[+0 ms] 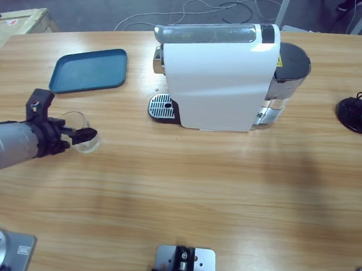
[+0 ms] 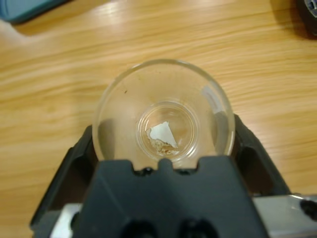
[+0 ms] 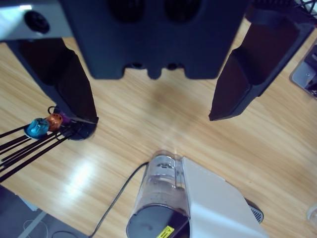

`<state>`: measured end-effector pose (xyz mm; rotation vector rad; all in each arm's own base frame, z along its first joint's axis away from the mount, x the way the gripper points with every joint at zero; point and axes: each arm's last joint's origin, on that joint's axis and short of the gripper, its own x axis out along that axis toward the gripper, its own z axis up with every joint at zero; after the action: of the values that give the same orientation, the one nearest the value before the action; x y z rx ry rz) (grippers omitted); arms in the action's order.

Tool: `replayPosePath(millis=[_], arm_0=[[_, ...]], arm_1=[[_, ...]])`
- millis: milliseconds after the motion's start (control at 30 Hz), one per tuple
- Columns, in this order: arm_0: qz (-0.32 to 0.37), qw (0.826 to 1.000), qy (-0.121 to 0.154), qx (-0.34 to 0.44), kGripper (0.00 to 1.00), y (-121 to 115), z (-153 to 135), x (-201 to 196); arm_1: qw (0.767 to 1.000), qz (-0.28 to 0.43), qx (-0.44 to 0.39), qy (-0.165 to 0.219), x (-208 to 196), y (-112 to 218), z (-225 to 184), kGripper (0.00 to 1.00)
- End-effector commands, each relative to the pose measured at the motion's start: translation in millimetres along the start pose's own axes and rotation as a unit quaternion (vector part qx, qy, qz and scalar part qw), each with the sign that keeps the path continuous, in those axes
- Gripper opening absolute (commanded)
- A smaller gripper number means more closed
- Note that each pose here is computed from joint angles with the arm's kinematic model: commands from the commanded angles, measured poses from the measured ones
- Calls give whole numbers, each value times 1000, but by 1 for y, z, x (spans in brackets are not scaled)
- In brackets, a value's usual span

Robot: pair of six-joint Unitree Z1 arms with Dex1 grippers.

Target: Pour coffee

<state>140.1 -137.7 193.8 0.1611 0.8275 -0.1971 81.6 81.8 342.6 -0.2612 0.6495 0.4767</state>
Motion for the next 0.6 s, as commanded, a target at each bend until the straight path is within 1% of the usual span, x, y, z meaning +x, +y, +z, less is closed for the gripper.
replayPosePath(millis=[33,67,100,133,167,233,300,333,367,433,500,600], arm_0=[[-93,983,-37,155,0,-6,-3,-16],[-123,970,-61,199,0,-8,3,-25],[-153,959,-81,226,0,-8,10,-33],[-178,949,-95,244,0,-5,17,-36],[-208,938,-103,257,0,2,25,-35],[-244,919,-122,283,0,18,41,-27],[-273,897,-141,317,0,26,57,-18],[-284,888,-145,332,0,28,62,-11],[-298,877,-143,348,0,28,67,0],[-319,862,-132,371,0,27,73,23],[-323,854,-125,389,0,24,81,44],[-334,844,-126,400,0,17,96,67]], arm_1=[[1000,-14,12,-15,-12,-9,-11,1000],[999,-13,15,-25,-16,-11,-10,1000],[999,-12,18,-34,-20,-12,-10,1000],[999,-11,20,-40,-23,-14,-11,1000],[999,-10,20,-44,-25,-15,-12,1000],[999,-8,22,-49,-28,-16,-12,1000],[998,-8,23,-50,-29,-16,-10,1000],[998,-8,23,-50,-29,-15,-8,1000],[998,-9,23,-49,-28,-15,-6,1000],[999,-9,21,-46,-27,-14,-5,1000],[999,-10,20,-43,-28,-14,-5,1000],[999,-11,19,-40,-31,-15,-3,1000]])
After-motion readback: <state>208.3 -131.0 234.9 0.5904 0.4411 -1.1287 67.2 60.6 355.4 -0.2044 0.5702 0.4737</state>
